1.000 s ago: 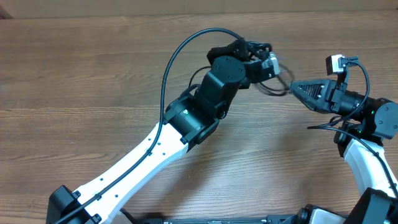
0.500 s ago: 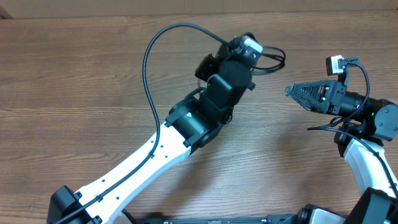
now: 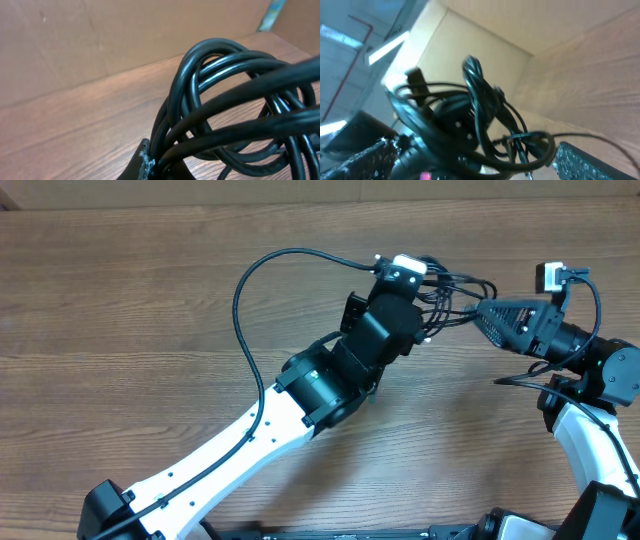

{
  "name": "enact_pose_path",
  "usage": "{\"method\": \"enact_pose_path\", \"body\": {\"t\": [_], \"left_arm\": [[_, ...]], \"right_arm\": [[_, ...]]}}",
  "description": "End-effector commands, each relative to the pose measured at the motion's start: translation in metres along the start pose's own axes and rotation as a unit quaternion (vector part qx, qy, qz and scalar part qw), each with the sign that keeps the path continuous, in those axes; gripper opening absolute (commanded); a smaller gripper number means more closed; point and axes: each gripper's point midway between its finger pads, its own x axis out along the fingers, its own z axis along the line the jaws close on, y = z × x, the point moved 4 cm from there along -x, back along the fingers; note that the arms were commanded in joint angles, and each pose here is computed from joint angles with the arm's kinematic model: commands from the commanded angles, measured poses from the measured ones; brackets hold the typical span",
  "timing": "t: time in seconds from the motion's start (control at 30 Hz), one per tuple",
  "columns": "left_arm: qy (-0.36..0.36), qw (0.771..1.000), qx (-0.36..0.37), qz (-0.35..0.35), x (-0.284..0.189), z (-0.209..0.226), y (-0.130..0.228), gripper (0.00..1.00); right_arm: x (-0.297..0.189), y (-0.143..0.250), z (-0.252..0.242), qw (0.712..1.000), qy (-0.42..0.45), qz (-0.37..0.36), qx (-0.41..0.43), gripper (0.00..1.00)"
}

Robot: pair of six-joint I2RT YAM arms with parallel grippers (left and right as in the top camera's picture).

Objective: Untangle cables

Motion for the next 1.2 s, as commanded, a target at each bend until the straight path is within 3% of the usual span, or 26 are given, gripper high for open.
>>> {"method": "enact_pose_path", "body": {"t": [0.0,0.17,0.5,0.67,0.93,1.17], "left_arm": [[-0.024,0.997,-0.070,-0.006,-0.002,0.027,-0.015,0.04],[-0.043,0.994,-0.098,0.030,0.006,0.065,-0.007,0.04],[-0.067,0.990,-0.124,0.031,0.006,0.111,-0.014,0.04],[-0.065,0.990,-0.122,0.043,0.006,0.111,-0.009,0.04],[-0.051,0.990,-0.122,0.055,0.006,0.107,-0.005,0.04],[0.017,0.987,-0.143,0.078,0.006,0.088,-0.001,0.04]], "right_arm": [[-0.002,-0.020,0.002,0.997,-0.007,-0.071,0.004,0.99],[0.004,-0.031,-0.005,0.994,-0.001,-0.103,0.024,1.00],[0.062,-0.041,-0.003,0.997,0.039,-0.061,0.034,1.00],[0.084,-0.026,-0.028,0.991,0.122,-0.043,0.029,1.00],[0.112,0.004,-0.040,0.985,0.170,-0.005,-0.028,1.00],[0.123,0.010,-0.060,0.963,0.261,-0.044,-0.051,0.89]]}}
